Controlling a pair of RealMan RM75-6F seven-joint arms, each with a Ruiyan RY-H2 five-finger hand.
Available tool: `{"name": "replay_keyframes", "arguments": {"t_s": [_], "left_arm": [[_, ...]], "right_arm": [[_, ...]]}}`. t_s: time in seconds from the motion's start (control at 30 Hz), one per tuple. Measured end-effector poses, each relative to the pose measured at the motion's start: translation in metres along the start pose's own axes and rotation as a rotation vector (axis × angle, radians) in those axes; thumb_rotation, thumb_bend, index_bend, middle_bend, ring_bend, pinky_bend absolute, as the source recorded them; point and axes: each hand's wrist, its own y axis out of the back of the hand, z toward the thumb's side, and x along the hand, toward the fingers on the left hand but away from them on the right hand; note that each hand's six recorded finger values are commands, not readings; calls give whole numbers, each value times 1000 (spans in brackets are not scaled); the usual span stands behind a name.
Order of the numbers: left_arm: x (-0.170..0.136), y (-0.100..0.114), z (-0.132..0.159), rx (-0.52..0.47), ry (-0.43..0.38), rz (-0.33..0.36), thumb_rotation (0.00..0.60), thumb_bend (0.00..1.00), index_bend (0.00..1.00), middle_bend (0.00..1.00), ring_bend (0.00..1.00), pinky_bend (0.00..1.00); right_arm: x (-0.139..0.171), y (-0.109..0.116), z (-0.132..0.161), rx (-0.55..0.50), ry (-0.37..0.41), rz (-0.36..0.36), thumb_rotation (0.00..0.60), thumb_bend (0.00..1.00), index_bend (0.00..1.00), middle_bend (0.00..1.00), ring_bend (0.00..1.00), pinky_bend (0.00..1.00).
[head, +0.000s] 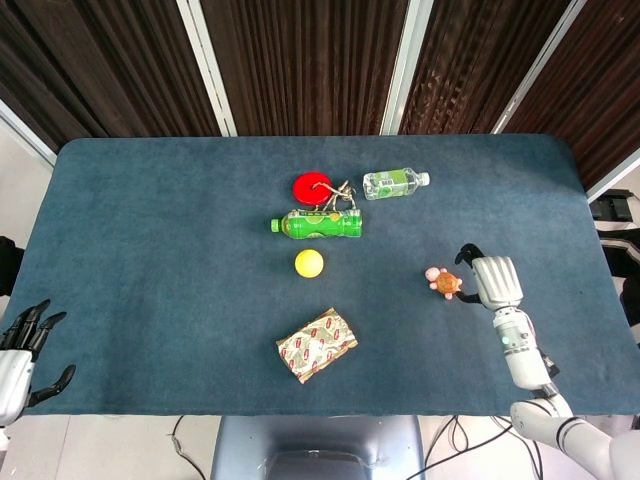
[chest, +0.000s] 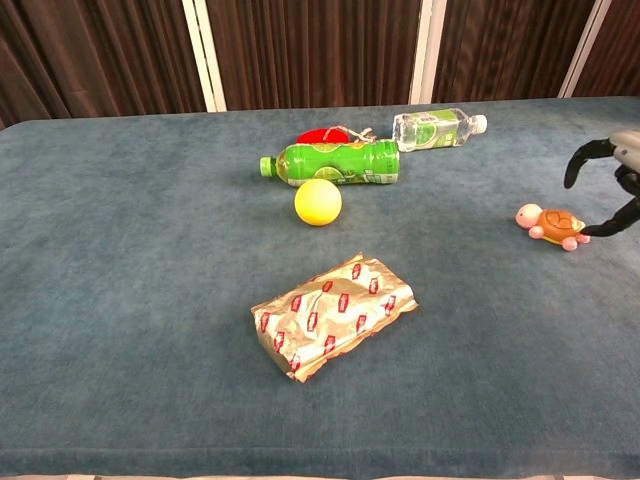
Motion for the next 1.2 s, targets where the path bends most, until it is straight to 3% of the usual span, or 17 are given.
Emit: {"name": "replay_keyframes", "arguments": {"t_s": [0.37,0.47,0.6,0.77,0.83,1.03,1.2], "left_arm": [[0,1,1,-3,-8,1,600,293,164,1,25,210],[-1,2,1,-7,-6,4,600,293,164,1,25,210],[-1,3,0,-11,-6,9,600,293,164,1,26,210],[-1,4,-1,-12,-6,13,600,293,164,0,25,211],[-1,4,-1,-14,-6,14,600,292,164,0,25,210],[-1,4,-1,-13,-6,14,600,293,165,1,25,210],[-1,4,0,-12,-6,12,600,293,165,0,26,210]], "right_arm": [[-11,-25,25,-42,47,34,600,207,586,423,926,950],[-10,-27,27,-41,55,28,600,236,667,485,948,973],[-10,-28,25,-40,56,15,600,243,849,611,984,1000],[-9,-33,20,-24,48,25,600,254,922,685,1000,1000],[-7,-33,20,-17,57,23,600,292,947,723,1000,1000],[-1,-31,17,-1,86,12,600,526,997,799,1000,1000],[4,-27,16,-5,102,-2,600,553,1000,804,1000,1000]]}}
